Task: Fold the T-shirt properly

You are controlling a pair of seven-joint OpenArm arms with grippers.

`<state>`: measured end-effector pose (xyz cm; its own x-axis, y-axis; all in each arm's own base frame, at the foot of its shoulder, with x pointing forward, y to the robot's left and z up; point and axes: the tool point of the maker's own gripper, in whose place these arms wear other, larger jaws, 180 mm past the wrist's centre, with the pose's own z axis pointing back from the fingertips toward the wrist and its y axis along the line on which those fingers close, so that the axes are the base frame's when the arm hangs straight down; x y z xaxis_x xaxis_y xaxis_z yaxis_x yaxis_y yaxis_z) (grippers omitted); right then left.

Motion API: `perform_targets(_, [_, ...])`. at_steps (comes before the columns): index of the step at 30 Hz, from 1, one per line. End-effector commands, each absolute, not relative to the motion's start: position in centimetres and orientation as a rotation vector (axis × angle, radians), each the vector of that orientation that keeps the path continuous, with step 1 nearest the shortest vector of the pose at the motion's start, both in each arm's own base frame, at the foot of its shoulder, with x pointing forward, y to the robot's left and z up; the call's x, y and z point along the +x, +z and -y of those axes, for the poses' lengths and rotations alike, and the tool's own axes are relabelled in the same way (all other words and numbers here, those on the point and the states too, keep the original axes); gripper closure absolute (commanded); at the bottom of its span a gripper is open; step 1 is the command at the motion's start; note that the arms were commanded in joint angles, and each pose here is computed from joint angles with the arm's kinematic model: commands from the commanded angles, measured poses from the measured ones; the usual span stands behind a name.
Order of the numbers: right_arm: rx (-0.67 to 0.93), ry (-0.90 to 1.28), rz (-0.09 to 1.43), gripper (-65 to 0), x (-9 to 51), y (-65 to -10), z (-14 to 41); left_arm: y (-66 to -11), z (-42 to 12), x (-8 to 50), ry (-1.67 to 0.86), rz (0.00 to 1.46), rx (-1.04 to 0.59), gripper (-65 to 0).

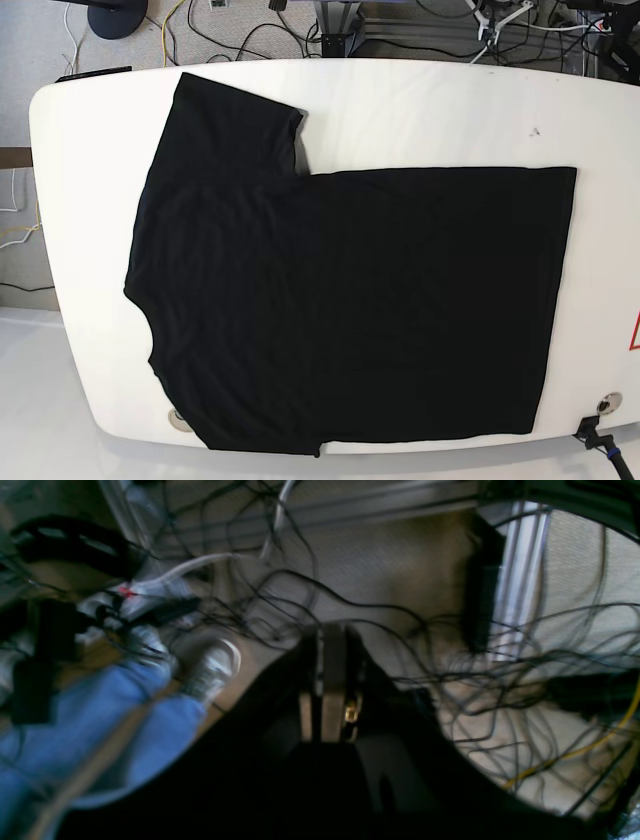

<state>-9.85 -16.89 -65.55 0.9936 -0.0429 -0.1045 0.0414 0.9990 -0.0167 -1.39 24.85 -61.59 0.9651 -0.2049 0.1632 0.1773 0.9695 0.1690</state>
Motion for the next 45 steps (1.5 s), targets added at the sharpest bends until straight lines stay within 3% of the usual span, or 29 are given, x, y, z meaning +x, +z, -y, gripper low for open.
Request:
perform_targets(1, [-0.016, -0.041, -0.085, -1.8, -10.0, -65.4, 17.3, -61.2, -25.1, -1.0, -0.19, 0.208, 0.149, -0.2])
perform_targets(13, [-0.044, 0.035, 0.038, -1.2, -13.9, -61.5, 20.0, -57.0, -28.9, -5.3, -0.309, 0.203, 0.186, -1.5])
perform_targets(21, [-0.056, 0.098, 0.131, -1.2, -14.0, -57.0, 22.2, -53.1, -27.9, -4.7, -0.351, 0.281, 0.154, -2.0])
perform_targets(30, [-0.032, 0.076, 0.386, -0.9, -6.8, -50.0, 21.7, -45.9, -25.8, -1.0, -0.353, 0.463, 0.14, -2.3])
perform_targets(31, [-0.028, 0.074, 0.329, -0.5, -7.9, -51.1, 21.7, -46.4, -25.1, -1.7, -0.362, 0.442, 0.12, -1.8])
perform_targets(37, [0.019, 0.114, 0.522, -0.6, -1.8, -45.0, 19.8, -40.5, -23.9, 2.7, -0.414, 0.598, 0.132, -2.4])
perform_targets(45, [-0.116, 0.135, 0.798, -1.0, 7.3, -36.5, 23.8, -33.0, -22.6, 9.0, -0.499, 0.821, 0.164, -1.1])
